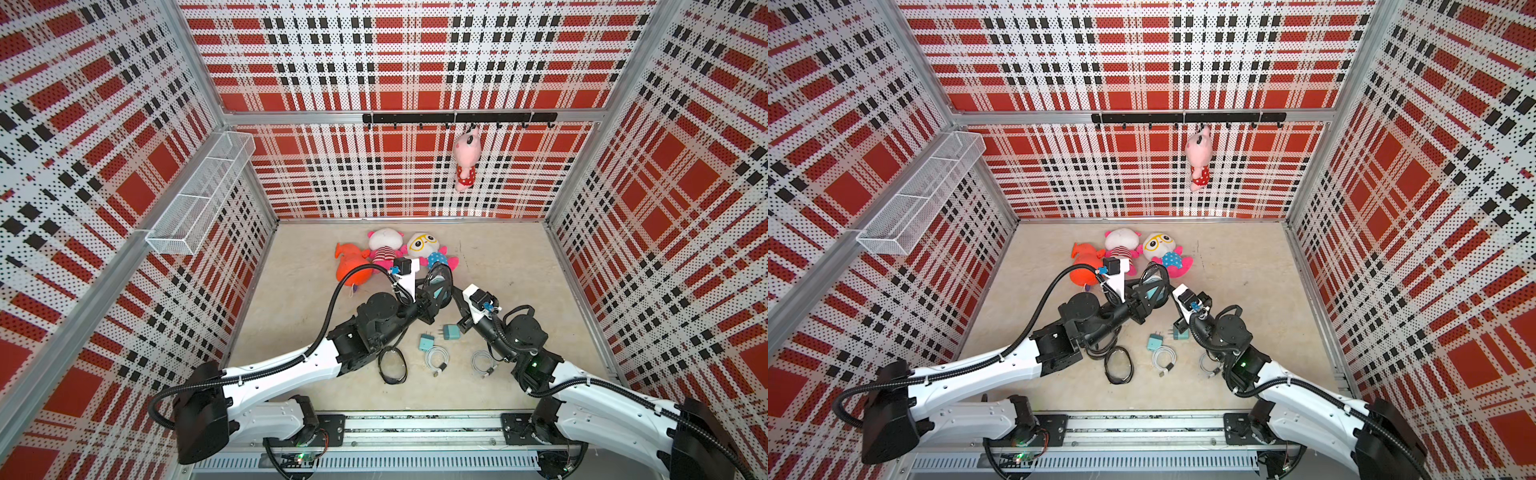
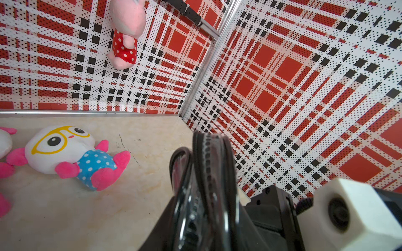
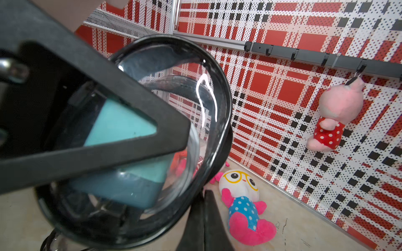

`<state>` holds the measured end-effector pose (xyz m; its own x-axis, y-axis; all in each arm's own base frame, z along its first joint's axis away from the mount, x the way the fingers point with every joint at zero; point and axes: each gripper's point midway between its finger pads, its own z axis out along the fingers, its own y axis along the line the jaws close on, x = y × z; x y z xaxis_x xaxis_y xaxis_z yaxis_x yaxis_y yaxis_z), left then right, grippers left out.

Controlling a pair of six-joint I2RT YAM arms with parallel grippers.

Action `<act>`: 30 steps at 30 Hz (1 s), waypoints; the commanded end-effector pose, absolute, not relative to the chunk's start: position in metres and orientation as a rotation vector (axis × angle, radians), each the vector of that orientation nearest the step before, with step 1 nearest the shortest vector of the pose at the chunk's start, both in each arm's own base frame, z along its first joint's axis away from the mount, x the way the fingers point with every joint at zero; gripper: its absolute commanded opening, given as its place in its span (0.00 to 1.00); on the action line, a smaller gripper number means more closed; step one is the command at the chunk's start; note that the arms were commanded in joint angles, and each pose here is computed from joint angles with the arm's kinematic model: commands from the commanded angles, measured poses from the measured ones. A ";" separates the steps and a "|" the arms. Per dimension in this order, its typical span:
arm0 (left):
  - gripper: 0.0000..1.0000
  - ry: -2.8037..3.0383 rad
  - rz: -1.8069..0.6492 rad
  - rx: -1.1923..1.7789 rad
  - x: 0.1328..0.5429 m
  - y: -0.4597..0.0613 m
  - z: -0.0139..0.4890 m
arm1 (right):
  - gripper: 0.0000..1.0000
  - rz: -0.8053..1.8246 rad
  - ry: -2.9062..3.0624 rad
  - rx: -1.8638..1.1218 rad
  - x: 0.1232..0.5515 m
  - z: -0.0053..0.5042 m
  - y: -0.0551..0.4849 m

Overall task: Pack away charging kits
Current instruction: Zip the zipper on the storage bag.

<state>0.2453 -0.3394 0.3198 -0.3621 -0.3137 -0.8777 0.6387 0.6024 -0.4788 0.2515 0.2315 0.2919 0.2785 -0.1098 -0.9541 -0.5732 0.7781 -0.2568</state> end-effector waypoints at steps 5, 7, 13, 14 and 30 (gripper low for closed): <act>0.00 1.863 -0.835 0.385 0.243 -0.332 0.258 | 0.00 0.211 1.024 -0.566 0.245 0.367 0.208; 0.00 1.864 -0.832 0.392 0.241 -0.331 0.257 | 0.00 0.204 0.943 -0.712 0.232 0.355 0.225; 0.00 1.881 -0.817 0.408 0.238 -0.327 0.247 | 0.00 0.114 0.929 -0.652 0.233 0.354 0.207; 0.00 1.887 -0.817 0.415 0.237 -0.326 0.244 | 0.00 0.107 0.959 -0.665 0.238 0.354 0.209; 0.00 1.912 -0.787 0.492 0.220 -0.321 0.225 | 0.00 0.018 0.902 -0.834 0.259 0.397 0.217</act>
